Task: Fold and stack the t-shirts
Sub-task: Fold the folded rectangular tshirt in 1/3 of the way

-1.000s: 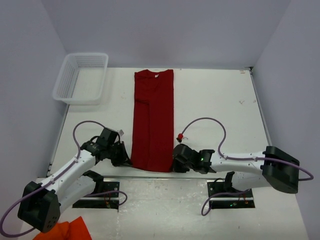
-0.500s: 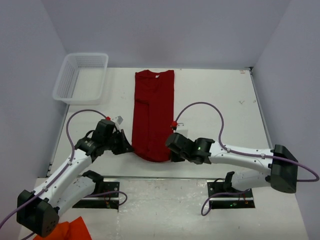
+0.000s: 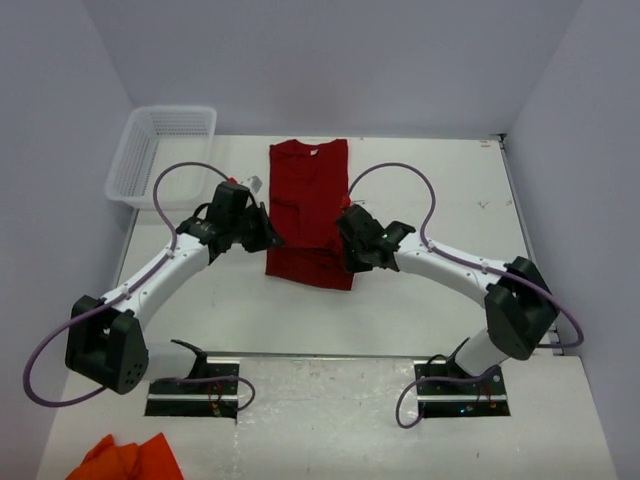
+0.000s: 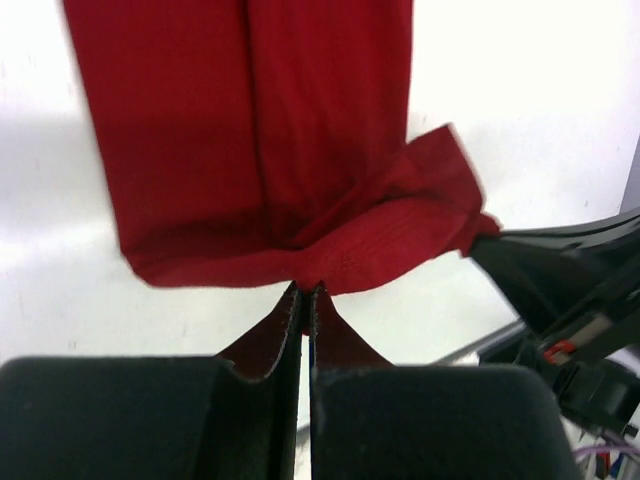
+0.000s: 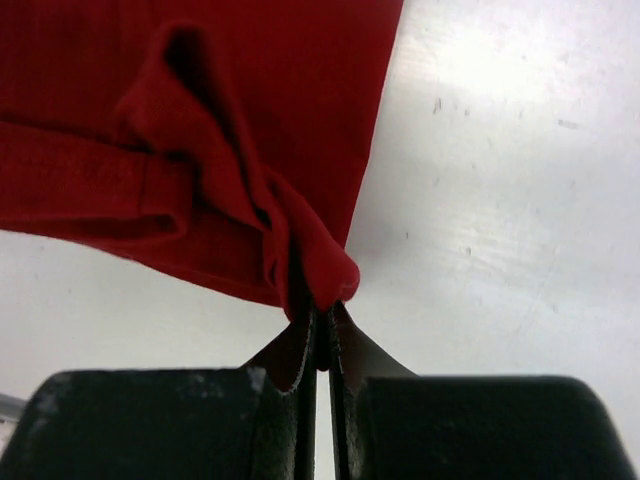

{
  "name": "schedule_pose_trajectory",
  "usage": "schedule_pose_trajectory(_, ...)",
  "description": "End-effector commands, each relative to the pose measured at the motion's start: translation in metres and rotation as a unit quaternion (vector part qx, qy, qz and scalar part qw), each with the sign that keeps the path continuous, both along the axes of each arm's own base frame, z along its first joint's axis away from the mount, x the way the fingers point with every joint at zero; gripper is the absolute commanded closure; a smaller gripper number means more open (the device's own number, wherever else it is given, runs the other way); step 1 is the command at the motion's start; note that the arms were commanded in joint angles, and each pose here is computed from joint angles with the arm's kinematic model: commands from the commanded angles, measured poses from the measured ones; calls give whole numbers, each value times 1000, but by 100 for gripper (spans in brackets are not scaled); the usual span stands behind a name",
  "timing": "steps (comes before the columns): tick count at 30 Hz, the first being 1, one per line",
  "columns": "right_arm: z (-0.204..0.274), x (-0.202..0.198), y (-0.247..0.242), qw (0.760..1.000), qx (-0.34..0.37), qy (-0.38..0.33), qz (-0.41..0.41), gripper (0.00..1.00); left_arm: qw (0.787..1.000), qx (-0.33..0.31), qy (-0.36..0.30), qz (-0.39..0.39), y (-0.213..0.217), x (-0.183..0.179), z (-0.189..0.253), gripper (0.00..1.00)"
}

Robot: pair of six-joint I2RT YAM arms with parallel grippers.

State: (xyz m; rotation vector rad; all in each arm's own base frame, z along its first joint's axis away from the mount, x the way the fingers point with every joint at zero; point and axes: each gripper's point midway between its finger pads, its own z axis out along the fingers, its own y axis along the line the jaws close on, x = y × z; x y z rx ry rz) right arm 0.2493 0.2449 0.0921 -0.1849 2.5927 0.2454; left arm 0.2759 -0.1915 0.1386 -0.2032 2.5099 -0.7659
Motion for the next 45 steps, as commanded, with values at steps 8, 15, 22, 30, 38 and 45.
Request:
schedule_pose_trajectory(8,32,83,21,998,30,-24,51,100,997,6,-74,36,17,92,37,100)
schedule_pose_trajectory(15,44,136,25,998,28,-18,61,100,998,6,-48,44,19,115,9,100)
schedule_pose_trajectory(22,37,170,33,997,41,8,69,100,998,5,-48,49,20,148,6,100)
schedule_pose_trajectory(30,3,190,25,996,39,39,64,100,998,11,-40,56,21,178,-12,100)
schedule_pose_trajectory(38,32,264,8,997,28,-52,53,42,979,44,-192,44,28,224,-2,33)
schedule_pose_trajectory(45,116,260,-16,991,15,-128,37,22,964,44,-258,42,7,209,58,15)
